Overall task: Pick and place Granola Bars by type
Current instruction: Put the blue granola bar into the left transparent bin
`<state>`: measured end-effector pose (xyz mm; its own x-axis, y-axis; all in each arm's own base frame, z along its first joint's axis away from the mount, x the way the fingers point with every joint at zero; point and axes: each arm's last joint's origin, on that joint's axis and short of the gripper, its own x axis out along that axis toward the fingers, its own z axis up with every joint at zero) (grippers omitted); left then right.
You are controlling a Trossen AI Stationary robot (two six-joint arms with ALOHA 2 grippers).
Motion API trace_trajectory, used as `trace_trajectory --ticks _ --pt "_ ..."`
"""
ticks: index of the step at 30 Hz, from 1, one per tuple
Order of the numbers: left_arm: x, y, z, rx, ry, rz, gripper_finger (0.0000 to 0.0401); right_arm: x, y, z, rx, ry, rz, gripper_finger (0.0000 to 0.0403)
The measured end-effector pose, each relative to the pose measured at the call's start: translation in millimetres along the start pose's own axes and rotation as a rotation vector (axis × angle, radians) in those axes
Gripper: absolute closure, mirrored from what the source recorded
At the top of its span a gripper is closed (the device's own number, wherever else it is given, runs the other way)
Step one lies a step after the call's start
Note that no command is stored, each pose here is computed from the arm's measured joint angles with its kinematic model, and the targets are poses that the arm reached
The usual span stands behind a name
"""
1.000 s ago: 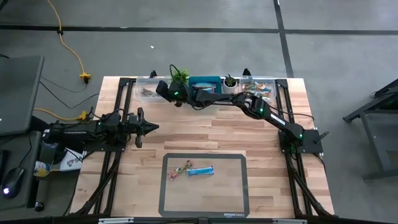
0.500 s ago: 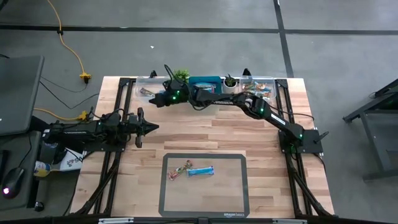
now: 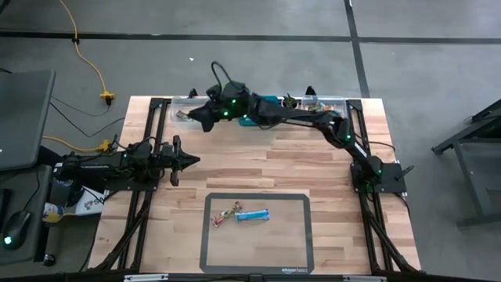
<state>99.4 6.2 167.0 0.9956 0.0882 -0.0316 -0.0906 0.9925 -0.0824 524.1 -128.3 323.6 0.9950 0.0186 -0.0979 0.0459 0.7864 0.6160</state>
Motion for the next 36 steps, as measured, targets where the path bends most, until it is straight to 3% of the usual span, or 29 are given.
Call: trace_trajectory --ticks 7,12,20,27,36 --pt "0.0 0.0 0.1 0.0 0.0 0.0 0.04 -52.0 66.1 31.1 -0.171 0.072 0.0 0.0295" --pt "0.0 0.0 0.0 0.0 0.0 0.0 0.04 -89.5 107.4 25.1 -0.256 0.244 -0.045 0.0295" --pt "0.0 0.0 0.0 0.0 0.0 0.0 0.04 -113.2 145.2 -39.9 -0.424 0.66 -0.178 0.0295" --pt "0.0 0.0 0.1 0.0 0.0 0.0 0.04 -107.5 165.0 -100.2 -0.529 0.887 -0.233 0.029" --pt "0.0 0.0 0.0 0.0 0.0 0.0 0.04 -85.5 169.7 -181.8 -0.532 1.107 -0.293 0.0219"
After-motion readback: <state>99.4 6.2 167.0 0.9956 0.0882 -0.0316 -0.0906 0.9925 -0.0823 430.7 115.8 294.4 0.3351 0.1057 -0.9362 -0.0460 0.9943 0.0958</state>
